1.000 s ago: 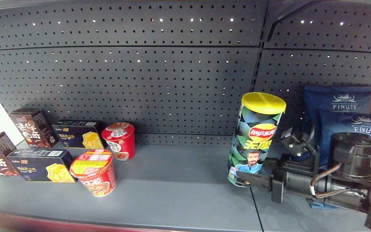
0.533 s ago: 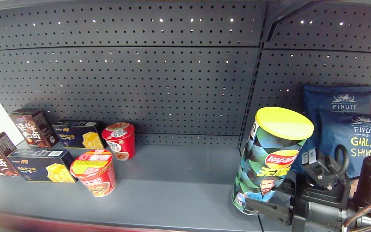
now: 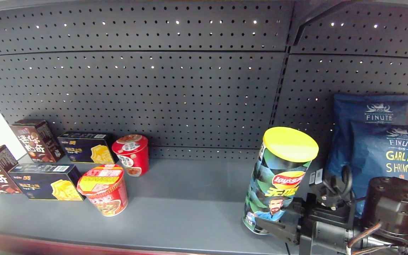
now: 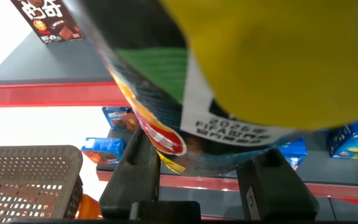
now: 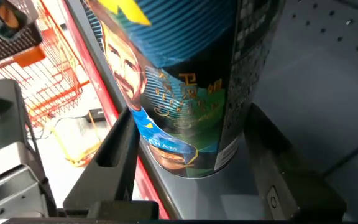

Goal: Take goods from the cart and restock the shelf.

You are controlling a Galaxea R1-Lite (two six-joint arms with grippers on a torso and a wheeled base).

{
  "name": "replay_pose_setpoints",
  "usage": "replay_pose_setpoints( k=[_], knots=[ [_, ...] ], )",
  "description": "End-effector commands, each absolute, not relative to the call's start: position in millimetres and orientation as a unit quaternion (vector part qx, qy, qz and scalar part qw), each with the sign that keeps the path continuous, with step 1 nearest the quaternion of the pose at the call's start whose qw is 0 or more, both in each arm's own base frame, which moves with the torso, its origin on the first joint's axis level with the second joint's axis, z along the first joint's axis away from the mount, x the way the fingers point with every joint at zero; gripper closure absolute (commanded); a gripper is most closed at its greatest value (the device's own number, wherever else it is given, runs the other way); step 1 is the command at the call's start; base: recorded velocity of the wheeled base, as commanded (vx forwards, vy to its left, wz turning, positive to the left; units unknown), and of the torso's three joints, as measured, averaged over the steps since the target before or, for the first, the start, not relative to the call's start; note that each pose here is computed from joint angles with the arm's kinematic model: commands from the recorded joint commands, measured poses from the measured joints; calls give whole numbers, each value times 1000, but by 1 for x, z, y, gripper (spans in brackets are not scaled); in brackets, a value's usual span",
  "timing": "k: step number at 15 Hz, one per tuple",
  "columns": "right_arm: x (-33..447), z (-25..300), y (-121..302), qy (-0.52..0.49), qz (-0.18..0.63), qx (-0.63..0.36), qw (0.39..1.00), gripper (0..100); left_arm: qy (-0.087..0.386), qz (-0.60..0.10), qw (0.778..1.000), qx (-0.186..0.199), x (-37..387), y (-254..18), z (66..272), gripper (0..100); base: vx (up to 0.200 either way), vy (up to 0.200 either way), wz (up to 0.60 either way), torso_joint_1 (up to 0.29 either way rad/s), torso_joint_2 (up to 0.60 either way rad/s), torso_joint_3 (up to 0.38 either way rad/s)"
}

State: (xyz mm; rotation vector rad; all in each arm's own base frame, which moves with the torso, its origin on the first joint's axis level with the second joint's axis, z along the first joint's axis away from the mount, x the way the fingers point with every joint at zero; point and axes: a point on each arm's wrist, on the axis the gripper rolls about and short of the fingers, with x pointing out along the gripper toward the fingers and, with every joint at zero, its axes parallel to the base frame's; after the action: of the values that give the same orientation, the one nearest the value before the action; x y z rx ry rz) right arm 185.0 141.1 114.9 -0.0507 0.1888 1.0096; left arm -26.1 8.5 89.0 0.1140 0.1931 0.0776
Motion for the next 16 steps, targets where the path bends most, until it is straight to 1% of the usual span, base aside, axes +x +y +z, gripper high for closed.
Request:
replay_pose_setpoints(
  k=[1,6,8,11,16],
  knots=[
    [192,95,145,128,481,-30,867,100,97,39,993,56,-26,8,89,100,0,0,0,0,0,0],
    [193,84,147,139,480,-32,866,100,97,39,993,54,-26,8,89,100,0,0,0,0,0,0],
    [197,76,149,141,460,-37,876,100,97,39,993,55,-26,8,89,100,0,0,0,0,0,0],
    [195,71,151,149,461,-39,874,100,97,39,993,55,-26,8,89,100,0,0,0,0,0,0],
    [192,70,153,150,466,-38,871,100,97,38,993,53,-26,8,89,100,0,0,0,0,0,0]
  ],
)
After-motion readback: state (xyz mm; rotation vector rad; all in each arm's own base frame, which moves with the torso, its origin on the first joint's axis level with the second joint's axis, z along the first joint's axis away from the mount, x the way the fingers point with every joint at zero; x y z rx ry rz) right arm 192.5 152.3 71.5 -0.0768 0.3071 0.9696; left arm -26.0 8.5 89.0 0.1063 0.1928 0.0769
